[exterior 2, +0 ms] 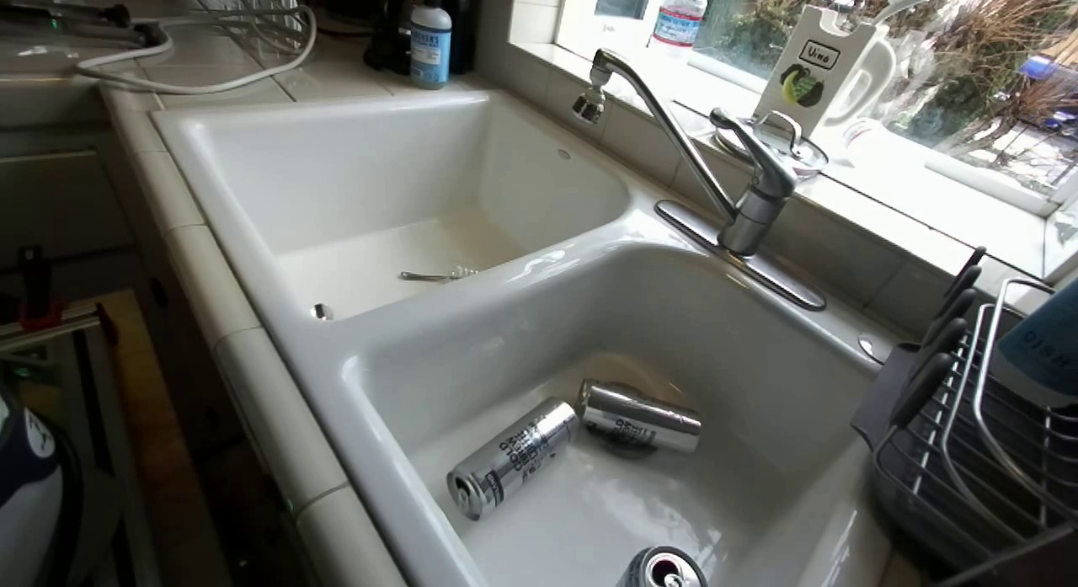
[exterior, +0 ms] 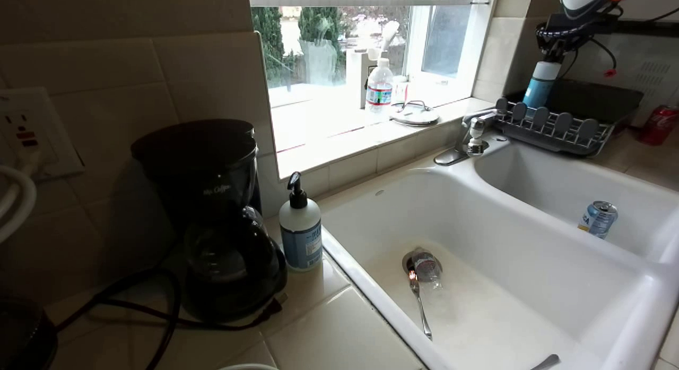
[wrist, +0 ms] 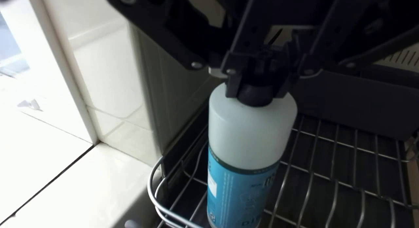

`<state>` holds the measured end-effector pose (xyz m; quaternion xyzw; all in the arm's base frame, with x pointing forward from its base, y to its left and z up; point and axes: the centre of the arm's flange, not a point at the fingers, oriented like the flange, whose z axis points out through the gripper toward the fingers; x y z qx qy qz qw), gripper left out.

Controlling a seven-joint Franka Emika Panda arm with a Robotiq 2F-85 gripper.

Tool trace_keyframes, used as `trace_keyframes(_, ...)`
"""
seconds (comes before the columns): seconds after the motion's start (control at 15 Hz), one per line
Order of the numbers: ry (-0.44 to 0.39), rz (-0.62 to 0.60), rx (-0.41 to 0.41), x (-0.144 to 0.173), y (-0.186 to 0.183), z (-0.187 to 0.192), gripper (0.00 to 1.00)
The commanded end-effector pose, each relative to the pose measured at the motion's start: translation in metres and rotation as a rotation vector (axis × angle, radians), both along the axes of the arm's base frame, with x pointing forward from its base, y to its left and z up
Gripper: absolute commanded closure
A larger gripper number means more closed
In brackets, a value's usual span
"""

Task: Move the blue bottle to the right side of the sink

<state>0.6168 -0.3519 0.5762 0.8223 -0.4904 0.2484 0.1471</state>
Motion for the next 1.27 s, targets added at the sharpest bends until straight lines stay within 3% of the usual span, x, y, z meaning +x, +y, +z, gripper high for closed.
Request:
trace_keyframes(0.0,0.003,-0.023,0.0,0.013,-0.001,-0.007,0.93)
trace_keyframes(0.13,0.015,-0.024,0.002,0.016,-0.001,-0.011,0.93)
trace_keyframes(0.2,0.017,-0.025,0.001,0.016,0.0,-0.013,0.45)
trace_keyframes(0.27,0.022,-0.025,-0.004,0.016,0.001,-0.013,0.44)
trace_keyframes(0.4,0.021,-0.026,-0.008,0.014,0.002,-0.01,0.31)
trace_keyframes(0.67,-0.031,-0.019,-0.031,-0.011,0.014,0.041,0.01)
trace_keyframes(0.87,-0.097,0.012,-0.057,-0.052,0.033,0.106,0.0)
trace_keyframes(1.07,-0.122,0.215,-0.062,-0.095,0.07,0.151,0.0)
trace_keyframes(1.13,-0.133,0.12,-0.091,-0.054,0.039,0.14,0.0)
trace_keyframes(1.2,-0.141,0.16,-0.097,-0.066,0.051,0.155,0.01)
